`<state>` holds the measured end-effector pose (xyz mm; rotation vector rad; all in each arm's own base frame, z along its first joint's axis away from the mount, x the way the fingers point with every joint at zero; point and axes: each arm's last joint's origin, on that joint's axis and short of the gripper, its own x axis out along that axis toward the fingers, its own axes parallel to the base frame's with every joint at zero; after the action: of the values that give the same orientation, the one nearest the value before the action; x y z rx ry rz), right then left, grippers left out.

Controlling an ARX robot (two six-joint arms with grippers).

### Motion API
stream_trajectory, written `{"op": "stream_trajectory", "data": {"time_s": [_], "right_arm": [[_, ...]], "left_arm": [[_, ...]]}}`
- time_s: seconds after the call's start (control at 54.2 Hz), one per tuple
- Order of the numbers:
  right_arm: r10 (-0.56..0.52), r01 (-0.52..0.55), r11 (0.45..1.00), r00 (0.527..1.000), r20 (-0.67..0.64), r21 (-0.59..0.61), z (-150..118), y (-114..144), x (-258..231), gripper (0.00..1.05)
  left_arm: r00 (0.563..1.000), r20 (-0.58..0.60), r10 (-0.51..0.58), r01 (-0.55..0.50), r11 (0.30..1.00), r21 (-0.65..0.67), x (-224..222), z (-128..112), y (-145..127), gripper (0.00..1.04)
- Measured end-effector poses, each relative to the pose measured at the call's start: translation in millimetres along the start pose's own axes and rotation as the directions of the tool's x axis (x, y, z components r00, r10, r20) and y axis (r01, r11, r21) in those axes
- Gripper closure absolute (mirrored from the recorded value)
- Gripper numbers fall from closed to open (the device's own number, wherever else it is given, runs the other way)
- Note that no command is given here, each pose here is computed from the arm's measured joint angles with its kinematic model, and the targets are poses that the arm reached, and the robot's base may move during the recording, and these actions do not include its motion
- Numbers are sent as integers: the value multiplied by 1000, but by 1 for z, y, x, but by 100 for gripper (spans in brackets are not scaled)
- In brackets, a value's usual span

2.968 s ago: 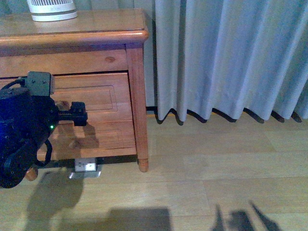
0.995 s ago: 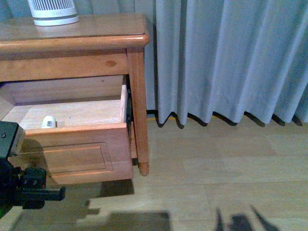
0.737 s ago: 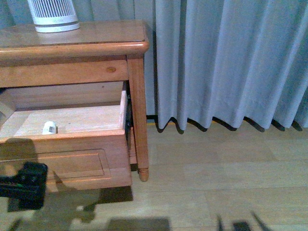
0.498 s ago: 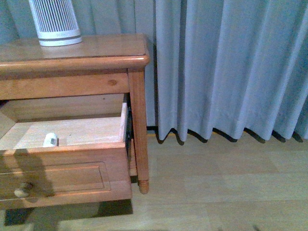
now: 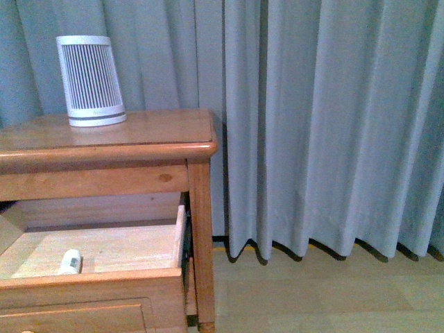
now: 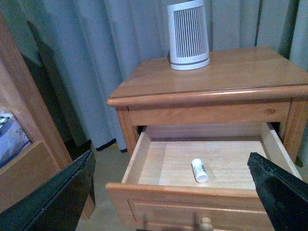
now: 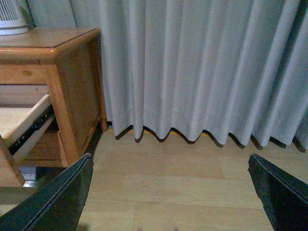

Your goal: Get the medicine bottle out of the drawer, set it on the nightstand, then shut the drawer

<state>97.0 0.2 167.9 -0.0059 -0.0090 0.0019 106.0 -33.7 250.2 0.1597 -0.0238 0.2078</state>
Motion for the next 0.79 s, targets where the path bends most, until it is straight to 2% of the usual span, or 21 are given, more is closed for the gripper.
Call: {"op": "stream_trajectory", "data": {"time_s": [0.129, 0.147, 0.221, 0.332, 0.424, 0.664, 0.793], "right_arm": [[0, 0, 1000, 1000, 0, 0, 0, 0, 0, 7], [0, 0, 1000, 1000, 0, 0, 0, 0, 0, 7], [0, 0, 1000, 1000, 0, 0, 0, 0, 0, 7], [0, 0, 1000, 1000, 0, 0, 0, 0, 0, 7], [0, 0, 1000, 1000, 0, 0, 0, 0, 0, 7], [0, 0, 1000, 1000, 0, 0, 0, 0, 0, 7], [0, 0, 1000, 1000, 0, 0, 0, 0, 0, 7]], "left_arm": [[1000, -5, -7, 7, 1000, -26, -8, -14, 3, 7], [999, -6, -50, 49, 998, -40, -8, -17, 4, 10], [985, -7, -173, 171, 981, -93, -8, -35, 7, 24], [972, -4, -236, 233, 964, -131, -6, -60, 13, 43], [976, -14, -218, 214, 966, -142, -4, -71, 21, 59], [978, -7, -211, 207, 966, -152, -4, -76, 23, 102], [978, -1, -210, 207, 966, -155, -5, -83, 22, 102]]}}
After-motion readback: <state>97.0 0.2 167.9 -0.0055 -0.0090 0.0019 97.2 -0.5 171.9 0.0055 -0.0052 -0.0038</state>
